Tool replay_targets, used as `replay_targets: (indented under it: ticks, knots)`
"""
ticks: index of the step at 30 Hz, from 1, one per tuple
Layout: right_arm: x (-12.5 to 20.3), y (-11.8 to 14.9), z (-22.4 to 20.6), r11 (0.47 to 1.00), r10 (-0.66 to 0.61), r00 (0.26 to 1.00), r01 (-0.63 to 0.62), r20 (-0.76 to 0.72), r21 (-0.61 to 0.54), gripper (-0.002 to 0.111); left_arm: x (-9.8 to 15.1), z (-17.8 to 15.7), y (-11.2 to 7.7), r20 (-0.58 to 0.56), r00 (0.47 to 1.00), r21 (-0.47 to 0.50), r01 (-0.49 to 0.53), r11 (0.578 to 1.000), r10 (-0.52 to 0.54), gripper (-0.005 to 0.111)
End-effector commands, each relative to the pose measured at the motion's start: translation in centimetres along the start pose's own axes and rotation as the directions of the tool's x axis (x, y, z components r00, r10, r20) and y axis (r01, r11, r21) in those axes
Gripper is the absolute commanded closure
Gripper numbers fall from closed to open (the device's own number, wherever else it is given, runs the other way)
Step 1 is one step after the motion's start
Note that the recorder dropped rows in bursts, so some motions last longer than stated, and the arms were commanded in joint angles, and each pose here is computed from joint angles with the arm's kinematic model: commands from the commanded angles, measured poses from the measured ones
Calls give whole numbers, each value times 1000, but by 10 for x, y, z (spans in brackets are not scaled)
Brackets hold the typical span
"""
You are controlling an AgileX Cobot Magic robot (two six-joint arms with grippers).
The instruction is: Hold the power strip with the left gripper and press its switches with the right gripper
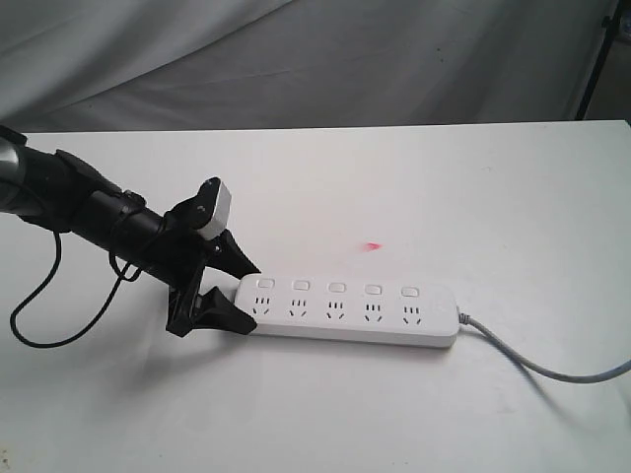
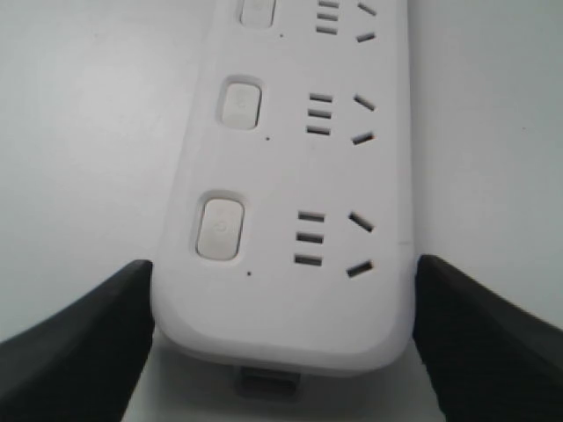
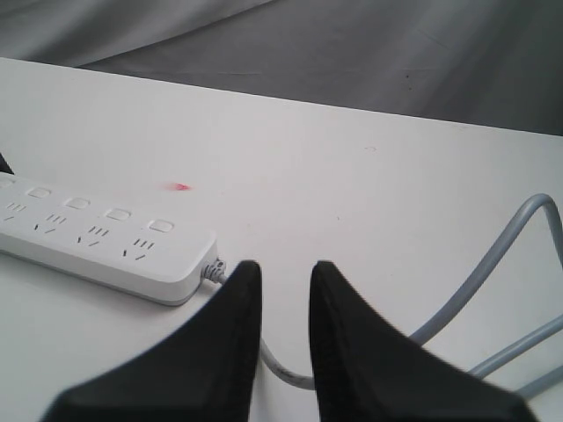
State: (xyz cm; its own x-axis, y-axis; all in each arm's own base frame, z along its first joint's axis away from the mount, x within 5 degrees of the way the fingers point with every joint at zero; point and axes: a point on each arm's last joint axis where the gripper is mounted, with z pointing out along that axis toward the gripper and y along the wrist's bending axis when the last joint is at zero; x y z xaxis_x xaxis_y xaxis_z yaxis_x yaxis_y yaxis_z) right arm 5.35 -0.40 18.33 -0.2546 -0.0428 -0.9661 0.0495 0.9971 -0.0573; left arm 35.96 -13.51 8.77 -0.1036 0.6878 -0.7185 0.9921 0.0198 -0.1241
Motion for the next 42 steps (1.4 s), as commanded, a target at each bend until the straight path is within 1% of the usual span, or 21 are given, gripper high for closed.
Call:
replay_targets:
  ticks: [1, 3, 10, 16, 18, 22, 23, 26, 31, 33, 35, 36, 37, 38, 42]
  knots:
    - [1, 0, 0, 1000, 7, 1000, -7, 1, -4, 89, -2, 0, 2, 3, 998, -28, 57, 998, -57, 39]
    - [1, 0, 0, 1000, 7, 1000, -7, 1, -4, 89, -3, 0, 3, 6, 998, -29, 59, 998, -59, 36]
    - [1, 0, 0, 1000, 7, 1000, -7, 1, -4, 89, -9, -6, 2, 12, 999, -44, 43, 998, -42, 36]
    - [1, 0, 0, 1000, 7, 1000, -7, 1, -4, 89, -29, -24, -2, 35, 999, -73, -5, 997, 7, 36]
    - [1, 0, 0, 1000, 7, 1000, -7, 1, -4, 89, -37, -31, -5, 49, 999, -79, -4, 997, 7, 36]
    - [1, 0, 0, 1000, 7, 1000, -7, 1, -4, 89, -46, -41, -8, 42, 998, -98, -39, 994, 44, 36]
    - [1, 0, 0, 1000, 7, 1000, -7, 1, -4, 89, -47, -42, -8, 42, 998, -99, -39, 994, 43, 36]
    - [1, 0, 0, 1000, 7, 1000, -7, 1, -4, 89, -46, -42, -7, 31, 1000, -103, 7, 995, -4, 36]
    - [1, 0, 0, 1000, 7, 1000, -7, 1, -4, 89, -43, -42, -7, -2, 1000, -109, 17, 994, -17, 36]
    - [1, 0, 0, 1000, 7, 1000, -7, 1, -4, 89, -42, -42, -7, -2, 998, -110, 54, 992, -55, 36]
    - [1, 0, 0, 1000, 7, 1000, -7, 1, -4, 89, -42, -42, -6, -1, 994, -122, 109, 987, -110, 30]
    - [1, 0, 0, 1000, 7, 1000, -7, 1, -4, 89, -40, -42, -2, -6, 989, -163, 142, 976, -145, 21]
    - [1, 0, 0, 1000, 7, 1000, -7, 1, -4, 89, -40, -43, 0, -8, 987, -182, 154, 971, -158, 17]
    - [1, 0, 0, 1000, 7, 1000, -7, 1, -4, 89, -39, -43, 0, -13, 990, -188, 136, 973, -141, 11]
    - [1, 0, 0, 1000, 7, 1000, -7, 1, -4, 89, -42, -45, -1, -13, 993, -194, 116, 974, -121, 9]
